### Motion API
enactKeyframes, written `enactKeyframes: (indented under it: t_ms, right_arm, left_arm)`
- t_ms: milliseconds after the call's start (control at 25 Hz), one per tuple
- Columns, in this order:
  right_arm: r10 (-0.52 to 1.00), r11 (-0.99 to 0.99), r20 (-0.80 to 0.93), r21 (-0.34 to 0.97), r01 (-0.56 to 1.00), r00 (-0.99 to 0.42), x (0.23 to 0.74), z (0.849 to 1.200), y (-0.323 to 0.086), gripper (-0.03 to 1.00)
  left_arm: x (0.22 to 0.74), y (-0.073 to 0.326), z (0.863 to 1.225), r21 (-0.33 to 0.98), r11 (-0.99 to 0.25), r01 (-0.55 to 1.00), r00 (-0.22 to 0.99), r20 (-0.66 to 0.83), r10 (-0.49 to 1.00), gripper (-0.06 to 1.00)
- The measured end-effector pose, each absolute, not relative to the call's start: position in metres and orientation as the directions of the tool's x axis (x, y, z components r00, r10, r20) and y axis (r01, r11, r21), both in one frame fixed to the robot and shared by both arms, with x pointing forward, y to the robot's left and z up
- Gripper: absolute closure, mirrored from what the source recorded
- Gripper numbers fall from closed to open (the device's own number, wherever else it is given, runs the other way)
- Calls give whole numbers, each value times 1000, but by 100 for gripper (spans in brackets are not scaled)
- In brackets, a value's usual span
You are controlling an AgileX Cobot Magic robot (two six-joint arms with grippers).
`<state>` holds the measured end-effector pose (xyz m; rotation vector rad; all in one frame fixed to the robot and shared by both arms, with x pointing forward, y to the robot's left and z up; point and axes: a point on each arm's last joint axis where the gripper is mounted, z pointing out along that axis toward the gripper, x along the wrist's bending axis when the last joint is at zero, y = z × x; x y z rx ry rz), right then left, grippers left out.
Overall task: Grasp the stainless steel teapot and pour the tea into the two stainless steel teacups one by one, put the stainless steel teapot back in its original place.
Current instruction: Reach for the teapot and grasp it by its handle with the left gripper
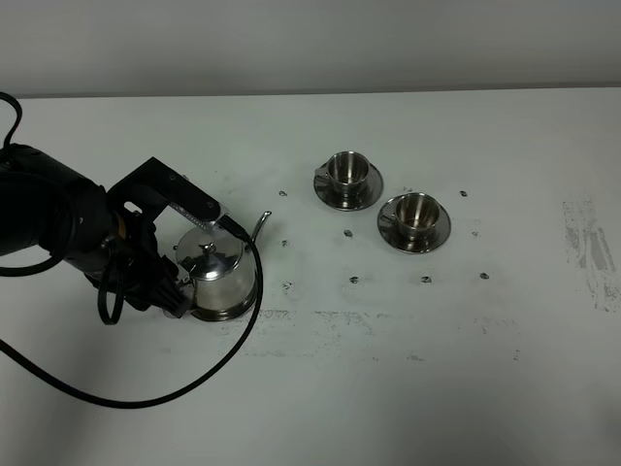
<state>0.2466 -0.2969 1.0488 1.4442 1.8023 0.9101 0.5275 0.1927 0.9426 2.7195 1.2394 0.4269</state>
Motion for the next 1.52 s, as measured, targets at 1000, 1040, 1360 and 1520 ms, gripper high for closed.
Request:
enactKeyframes:
  t_ms: [1000, 1040, 1360, 1520]
  right_arm:
    - [981, 153, -63, 833, 532, -184, 247, 1049, -297, 38]
    - [981, 153, -63, 833, 532, -184, 247, 1049, -297, 38]
    - [981, 153, -63, 833, 532, -184, 247, 1049, -297, 38]
    - [981, 153, -63, 833, 532, -184, 247, 1049, -297, 38]
  left_arm:
    - [494, 192, 987, 233, -477, 847, 472, 81, 878, 47]
    - [493, 188, 987, 235, -487, 841, 483, 81, 872, 47]
    - [490, 174, 980, 226, -487, 844, 493, 32, 869, 47]
    - [490, 174, 973, 152, -488, 859, 490, 29, 871, 45]
